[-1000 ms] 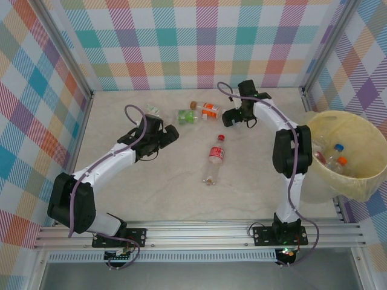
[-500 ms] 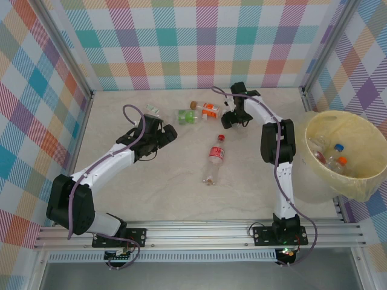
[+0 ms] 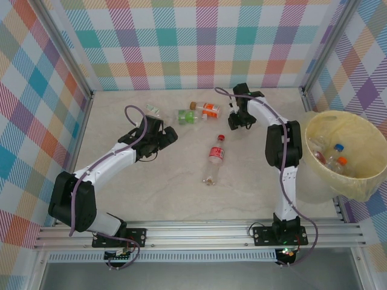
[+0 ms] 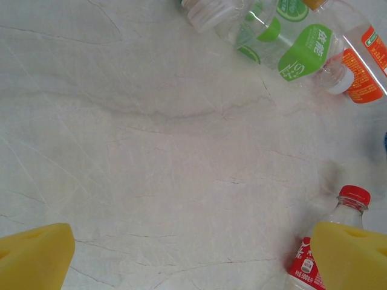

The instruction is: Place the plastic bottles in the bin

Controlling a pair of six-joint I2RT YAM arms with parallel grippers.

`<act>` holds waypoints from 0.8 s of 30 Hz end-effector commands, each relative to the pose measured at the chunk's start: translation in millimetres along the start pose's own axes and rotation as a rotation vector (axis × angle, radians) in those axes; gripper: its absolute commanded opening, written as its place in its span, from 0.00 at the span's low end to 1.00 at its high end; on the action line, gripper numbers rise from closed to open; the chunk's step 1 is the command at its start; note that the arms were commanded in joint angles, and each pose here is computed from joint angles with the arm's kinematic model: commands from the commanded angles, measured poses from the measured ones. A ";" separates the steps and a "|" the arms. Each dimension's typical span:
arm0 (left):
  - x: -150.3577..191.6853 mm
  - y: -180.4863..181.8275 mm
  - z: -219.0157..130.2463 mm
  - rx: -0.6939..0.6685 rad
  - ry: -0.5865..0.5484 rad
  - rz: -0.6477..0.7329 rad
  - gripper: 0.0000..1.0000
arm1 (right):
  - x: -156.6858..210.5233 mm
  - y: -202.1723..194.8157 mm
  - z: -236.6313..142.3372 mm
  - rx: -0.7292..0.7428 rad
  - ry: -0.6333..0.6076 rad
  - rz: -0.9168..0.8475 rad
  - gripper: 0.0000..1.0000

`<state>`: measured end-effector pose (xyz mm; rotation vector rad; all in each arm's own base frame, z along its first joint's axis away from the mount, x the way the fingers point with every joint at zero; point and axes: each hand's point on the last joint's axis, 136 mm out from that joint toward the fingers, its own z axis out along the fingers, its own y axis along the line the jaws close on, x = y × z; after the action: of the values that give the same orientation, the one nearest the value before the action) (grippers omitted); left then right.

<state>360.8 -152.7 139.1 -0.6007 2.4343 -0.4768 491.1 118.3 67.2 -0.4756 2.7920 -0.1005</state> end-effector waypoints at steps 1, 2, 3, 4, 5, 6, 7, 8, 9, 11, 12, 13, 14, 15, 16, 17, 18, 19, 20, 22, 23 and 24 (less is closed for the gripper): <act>-5.6 0.5 -0.7 0.001 -0.005 -0.011 1.00 | -21.2 -5.9 -45.1 0.020 -0.140 0.087 0.58; -5.7 0.1 -0.6 0.002 -0.005 -0.012 1.00 | -23.6 -6.3 -52.3 0.017 -0.165 0.101 0.58; -5.5 -0.3 -0.5 0.004 -0.004 -0.010 1.00 | -26.3 -6.5 -60.6 0.012 -0.192 0.115 0.57; -5.4 -0.3 -0.4 0.004 -0.003 -0.012 1.00 | -28.1 -6.8 -67.8 0.009 -0.213 0.124 0.56; -5.2 -0.5 -0.1 0.005 -0.001 -0.013 1.00 | -31.2 -7.6 -78.2 0.005 -0.244 0.137 0.56; -4.7 -0.2 0.2 0.004 0.000 -0.013 1.00 | -34.0 -8.5 -88.1 0.004 -0.277 0.146 0.56; -4.3 0.3 0.5 0.003 0.001 -0.014 1.00 | -35.2 -8.6 -94.9 0.000 -0.300 0.154 0.55; -4.4 0.5 0.2 0.003 0.000 -0.015 1.00 | -38.0 -9.3 -107.0 -0.005 -0.338 0.161 0.55; -4.5 0.6 0.1 0.003 -0.001 -0.018 1.00 | -39.4 -9.6 -116.9 -0.012 -0.372 0.170 0.54; -3.5 2.3 1.2 -0.002 -0.001 -0.022 1.00 | -41.8 -8.7 -136.7 -0.031 -0.436 0.188 0.53; -4.0 2.5 1.2 -0.002 -0.003 -0.027 1.00 | -42.3 -8.7 -148.1 -0.042 -0.470 0.198 0.53; -3.1 3.0 1.6 -0.003 -0.001 -0.031 1.00 | -42.6 -7.4 -157.8 -0.057 -0.500 0.207 0.53; -3.5 2.5 1.6 0.001 -0.003 -0.034 1.00 | -42.5 -6.5 -170.5 -0.072 -0.536 0.218 0.53; -3.2 1.8 1.8 0.005 -0.002 -0.038 1.00 | -42.0 -5.9 -183.8 -0.088 -0.572 0.231 0.52; -2.2 1.0 2.1 0.012 0.002 -0.041 1.00 | -40.7 -5.7 -195.3 -0.102 -0.602 0.245 0.52; -1.9 -0.3 2.4 0.019 0.004 -0.045 1.00 | -39.1 -5.5 -211.2 -0.117 -0.642 0.259 0.52; -1.5 -1.8 2.5 0.027 0.006 -0.048 1.00 | -36.2 -4.4 -225.5 -0.135 -0.675 0.272 0.52; -1.3 -3.1 2.9 0.034 0.008 -0.051 1.00 | -33.0 -4.2 -237.3 -0.150 -0.698 0.283 0.52; -1.6 -5.6 2.7 0.045 0.010 -0.056 1.00 | -29.2 -3.8 -251.5 -0.167 -0.724 0.292 0.52; -0.8 -8.3 3.5 0.060 0.017 -0.059 1.00 | -23.0 -3.9 -274.4 -0.197 -0.765 0.303 0.52; -0.4 -10.2 4.4 0.066 0.021 -0.059 1.00 | -19.1 -2.8 -285.0 -0.224 -0.777 0.302 0.52; -0.1 -11.5 5.2 0.071 0.025 -0.058 1.00 | -15.6 -3.0 -295.3 -0.248 -0.790 0.303 0.52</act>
<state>363.2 -161.8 143.4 -0.6188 2.4221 -0.5550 428.0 119.9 316.0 -0.1082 2.1525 0.2790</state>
